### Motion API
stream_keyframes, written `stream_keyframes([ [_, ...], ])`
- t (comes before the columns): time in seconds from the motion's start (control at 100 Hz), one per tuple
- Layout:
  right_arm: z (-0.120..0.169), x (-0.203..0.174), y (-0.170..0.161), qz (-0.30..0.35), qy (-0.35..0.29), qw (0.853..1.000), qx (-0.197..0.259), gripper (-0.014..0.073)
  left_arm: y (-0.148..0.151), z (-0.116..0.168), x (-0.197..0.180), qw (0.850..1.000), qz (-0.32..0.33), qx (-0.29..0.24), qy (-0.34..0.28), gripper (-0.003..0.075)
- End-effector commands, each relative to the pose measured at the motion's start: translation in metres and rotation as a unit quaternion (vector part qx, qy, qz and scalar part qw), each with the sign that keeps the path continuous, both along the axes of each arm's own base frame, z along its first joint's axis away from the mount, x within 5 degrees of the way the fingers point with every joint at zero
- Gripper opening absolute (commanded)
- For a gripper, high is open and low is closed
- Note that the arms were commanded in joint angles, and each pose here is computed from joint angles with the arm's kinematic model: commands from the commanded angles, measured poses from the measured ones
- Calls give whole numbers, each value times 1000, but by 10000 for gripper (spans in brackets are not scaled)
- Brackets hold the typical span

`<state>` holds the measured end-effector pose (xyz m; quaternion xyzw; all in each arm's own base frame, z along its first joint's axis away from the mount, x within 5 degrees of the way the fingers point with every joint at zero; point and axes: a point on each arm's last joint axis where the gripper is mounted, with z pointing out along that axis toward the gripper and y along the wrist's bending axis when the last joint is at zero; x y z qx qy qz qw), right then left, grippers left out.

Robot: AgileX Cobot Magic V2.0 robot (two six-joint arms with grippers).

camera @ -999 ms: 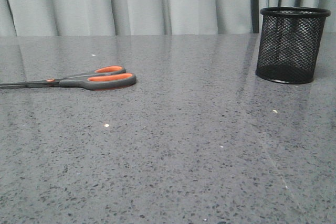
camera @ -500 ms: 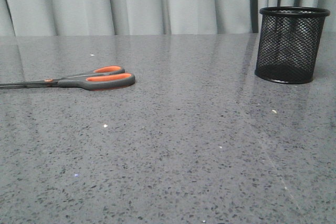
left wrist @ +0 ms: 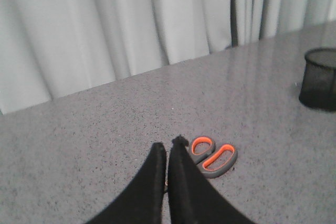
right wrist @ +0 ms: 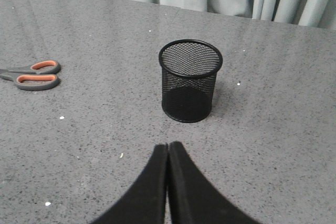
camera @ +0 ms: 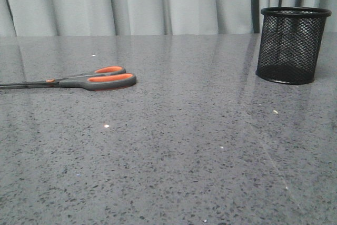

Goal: Put scissors into bucket

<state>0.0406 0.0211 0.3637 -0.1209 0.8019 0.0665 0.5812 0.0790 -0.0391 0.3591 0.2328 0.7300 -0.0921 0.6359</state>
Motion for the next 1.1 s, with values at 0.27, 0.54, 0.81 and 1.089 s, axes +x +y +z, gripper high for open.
stream_keyframes([
  [0.27,17,3,2,4,-46,999,25,435,-24,36,59,962,-85,256,-52,443],
  [0.54,16,3,2,5,-45,999,26,435,-41,22,88,960,-112,255,15,387],
  [0.81,9,7,5,13,-37,998,55,435,-63,-2,147,898,-173,354,195,387],
  [1.089,-1,8,7,21,-8,998,56,435,-81,-7,198,861,-197,387,265,443],
])
